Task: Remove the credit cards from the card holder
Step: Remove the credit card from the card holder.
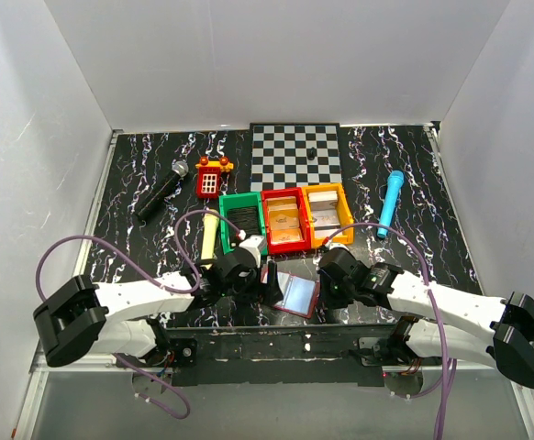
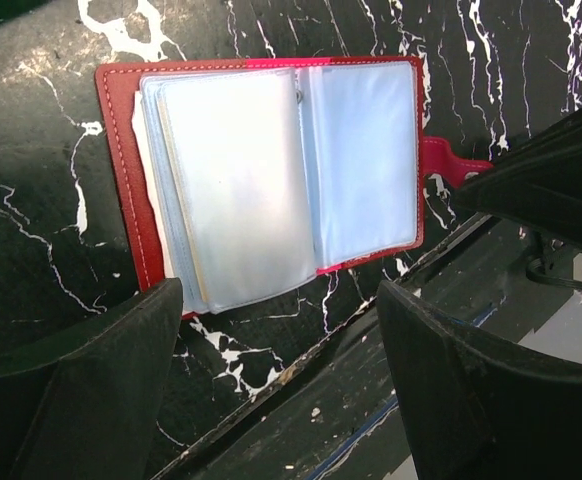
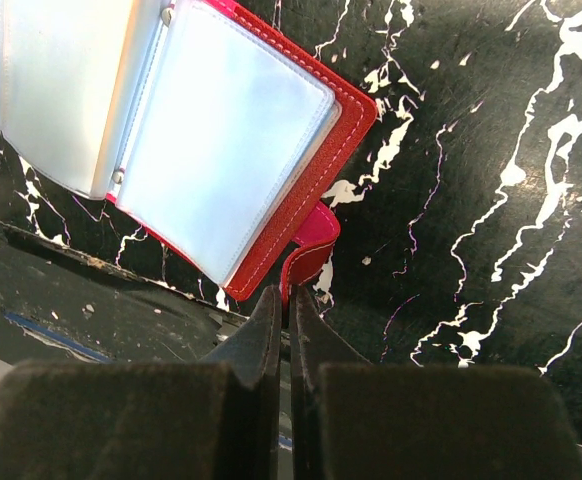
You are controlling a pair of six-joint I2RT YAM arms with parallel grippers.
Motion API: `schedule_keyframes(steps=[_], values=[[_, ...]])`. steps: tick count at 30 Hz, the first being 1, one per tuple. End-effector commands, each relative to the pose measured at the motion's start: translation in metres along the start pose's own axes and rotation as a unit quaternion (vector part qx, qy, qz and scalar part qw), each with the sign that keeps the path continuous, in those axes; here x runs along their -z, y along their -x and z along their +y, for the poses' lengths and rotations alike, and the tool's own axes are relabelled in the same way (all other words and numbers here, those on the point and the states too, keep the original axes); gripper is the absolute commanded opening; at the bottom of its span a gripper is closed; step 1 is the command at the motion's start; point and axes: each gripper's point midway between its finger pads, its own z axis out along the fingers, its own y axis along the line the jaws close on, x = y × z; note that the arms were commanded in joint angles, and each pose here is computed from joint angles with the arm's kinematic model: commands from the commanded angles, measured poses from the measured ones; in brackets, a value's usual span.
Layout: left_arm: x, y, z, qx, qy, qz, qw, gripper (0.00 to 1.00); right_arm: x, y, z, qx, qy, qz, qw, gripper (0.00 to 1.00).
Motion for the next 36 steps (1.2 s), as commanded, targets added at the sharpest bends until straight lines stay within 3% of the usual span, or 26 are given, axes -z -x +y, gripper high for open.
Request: schedule_keyframes(steps=[1, 36], values=[[-0.005, 0.015, -0.011, -0.004, -0.007, -0.013, 1.000, 0.78, 0.000, -0.001, -0.001, -0.001, -0.003, 0.005, 1.000, 0.01], [-0.027, -0.005, -0.028, -0.031, -0.058, 0.056, 0.996, 0.75, 0.000, -0.002, -0.002, -0.003, -0.002, 0.006, 1.000, 0.01]])
